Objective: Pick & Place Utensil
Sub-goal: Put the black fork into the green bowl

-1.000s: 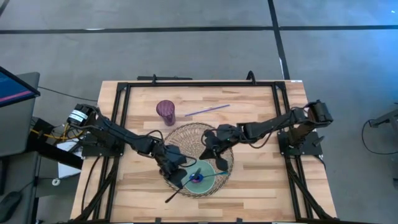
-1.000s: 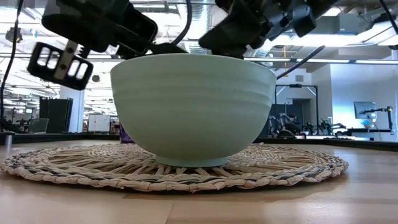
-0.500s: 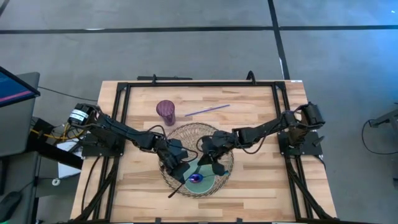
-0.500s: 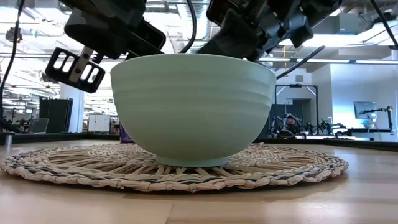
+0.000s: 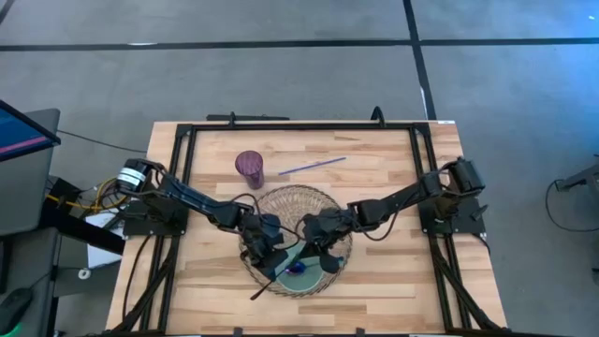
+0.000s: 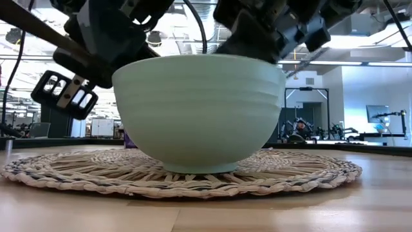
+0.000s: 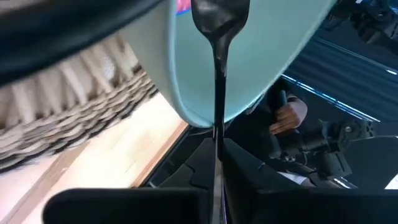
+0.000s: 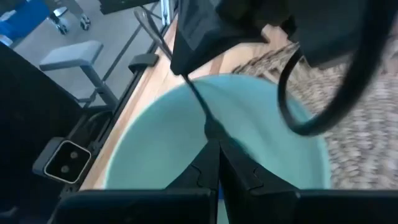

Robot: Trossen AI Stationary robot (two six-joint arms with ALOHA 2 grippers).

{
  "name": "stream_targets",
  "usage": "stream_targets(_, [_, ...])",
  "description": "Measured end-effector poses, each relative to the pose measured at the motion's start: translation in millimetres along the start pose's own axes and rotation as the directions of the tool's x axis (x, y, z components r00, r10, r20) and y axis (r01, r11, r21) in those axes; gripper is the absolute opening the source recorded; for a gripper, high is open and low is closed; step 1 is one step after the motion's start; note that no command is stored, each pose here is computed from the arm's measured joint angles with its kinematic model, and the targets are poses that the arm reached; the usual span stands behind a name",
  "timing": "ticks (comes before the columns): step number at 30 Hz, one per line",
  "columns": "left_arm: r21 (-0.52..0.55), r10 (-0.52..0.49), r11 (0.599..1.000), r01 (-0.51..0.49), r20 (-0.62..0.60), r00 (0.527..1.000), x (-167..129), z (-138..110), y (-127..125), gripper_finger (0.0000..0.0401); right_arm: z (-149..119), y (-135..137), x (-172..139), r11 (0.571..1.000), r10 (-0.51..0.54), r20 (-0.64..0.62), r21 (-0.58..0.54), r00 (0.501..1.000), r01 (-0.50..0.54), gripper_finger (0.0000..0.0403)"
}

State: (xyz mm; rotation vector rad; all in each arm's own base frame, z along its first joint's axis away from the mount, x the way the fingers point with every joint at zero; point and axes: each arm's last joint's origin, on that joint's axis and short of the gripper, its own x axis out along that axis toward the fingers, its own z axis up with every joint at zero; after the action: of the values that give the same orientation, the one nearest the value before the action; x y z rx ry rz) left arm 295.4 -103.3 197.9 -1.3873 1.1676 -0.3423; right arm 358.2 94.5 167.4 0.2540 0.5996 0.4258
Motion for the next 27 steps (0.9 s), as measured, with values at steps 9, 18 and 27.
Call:
stream_targets(9, [-0.038,-0.025,0.999,0.026,0.017,1.0,-7,4,-3,0.0027,-9,-8,10,1.0,-0.016,-0.018,0.017,1.0,0.017,0.0])
stream_targets(18, [-0.017,-0.062,0.998,0.062,0.029,0.998,-9,7,-7,0.0028,-10,-11,10,0.999,-0.032,-0.034,0.026,0.999,0.033,0.0])
stream_targets(27, [0.007,-0.089,0.996,0.089,0.032,0.996,-9,7,-10,0.0028,-13,-13,9,0.998,-0.041,-0.062,0.035,0.997,0.043,0.0])
